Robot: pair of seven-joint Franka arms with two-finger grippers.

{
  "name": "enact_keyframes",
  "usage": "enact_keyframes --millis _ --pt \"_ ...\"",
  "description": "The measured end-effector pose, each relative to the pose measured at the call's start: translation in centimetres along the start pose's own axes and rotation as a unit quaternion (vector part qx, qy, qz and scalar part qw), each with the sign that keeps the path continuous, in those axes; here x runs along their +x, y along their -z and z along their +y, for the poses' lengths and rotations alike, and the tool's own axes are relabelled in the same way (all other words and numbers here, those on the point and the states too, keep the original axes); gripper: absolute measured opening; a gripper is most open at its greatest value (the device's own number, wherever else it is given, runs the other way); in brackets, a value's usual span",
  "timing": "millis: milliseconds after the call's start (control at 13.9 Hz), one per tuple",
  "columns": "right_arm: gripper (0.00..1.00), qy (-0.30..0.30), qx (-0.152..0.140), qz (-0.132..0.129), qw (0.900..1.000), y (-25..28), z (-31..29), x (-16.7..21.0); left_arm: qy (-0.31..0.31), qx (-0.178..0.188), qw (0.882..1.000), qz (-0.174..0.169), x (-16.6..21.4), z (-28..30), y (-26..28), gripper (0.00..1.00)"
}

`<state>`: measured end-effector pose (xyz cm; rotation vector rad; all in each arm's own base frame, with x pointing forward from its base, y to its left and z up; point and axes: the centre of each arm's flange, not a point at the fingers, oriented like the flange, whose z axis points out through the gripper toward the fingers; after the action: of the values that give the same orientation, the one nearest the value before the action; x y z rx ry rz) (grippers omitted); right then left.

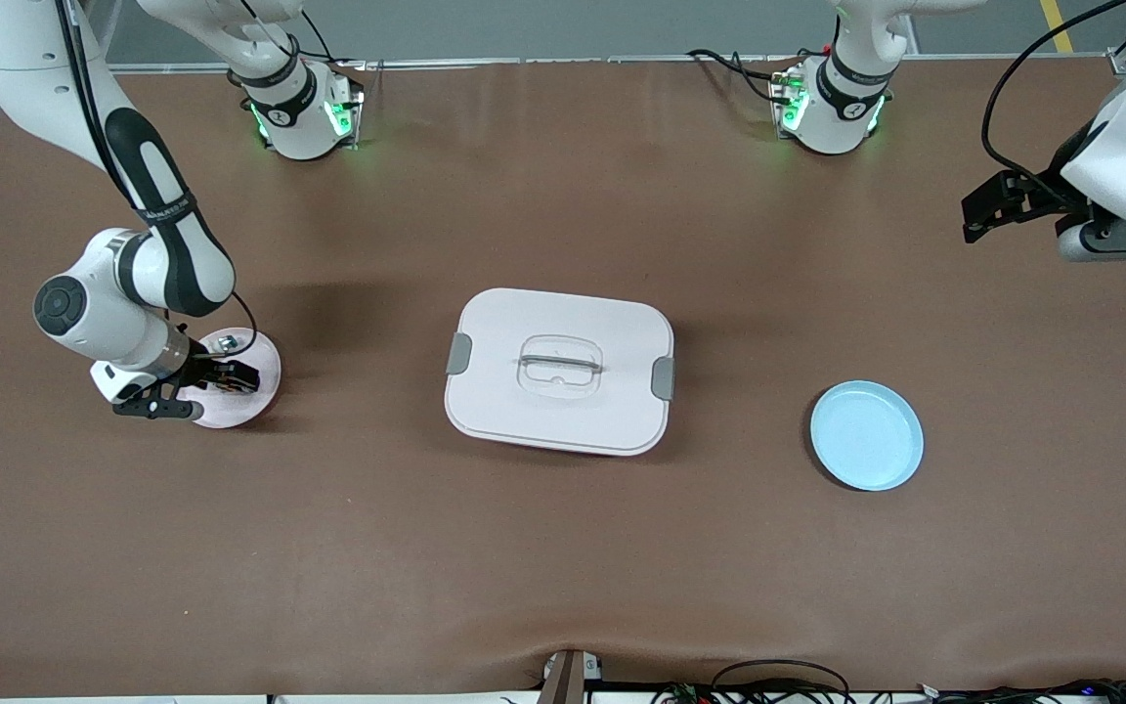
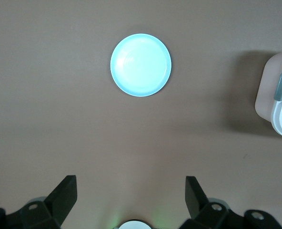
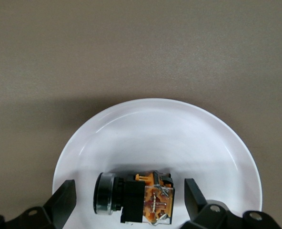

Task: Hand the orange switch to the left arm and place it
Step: 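Close the right gripper on the orange switch and lift it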

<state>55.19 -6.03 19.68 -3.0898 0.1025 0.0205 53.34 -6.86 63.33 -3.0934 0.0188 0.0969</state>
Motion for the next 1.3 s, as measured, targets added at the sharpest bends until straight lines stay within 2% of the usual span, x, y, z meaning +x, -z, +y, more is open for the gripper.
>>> enact_keyframes --millis 720,792,936,1152,1295 --pt "1.00 -0.016 0.002 -0.017 1.000 -2.0 1.2 -0.6 0.000 0.000 1.000 0.001 -0.1 0.0 0.1 1.00" --pt "0.93 -0.016 0.003 -0.017 1.000 -2.0 1.2 -0.6 0.000 0.000 1.000 0.001 -0.1 0.0 0.1 1.00" --pt "0.72 -0.017 0.003 -0.017 1.000 -2.0 1.2 -0.6 0.001 0.000 1.000 0.001 -0.1 0.0 0.1 1.00" --pt "0.73 -0.040 0.023 -0.026 0.999 -1.9 0.9 -0.5 0.001 0.000 1.000 0.001 -0.1 0.0 0.1 1.00" --pt "0.73 -0.054 0.048 -0.051 0.996 -1.4 -0.1 -0.2 0.001 0.000 1.000 0.001 -0.1 0.0 0.1 1.00"
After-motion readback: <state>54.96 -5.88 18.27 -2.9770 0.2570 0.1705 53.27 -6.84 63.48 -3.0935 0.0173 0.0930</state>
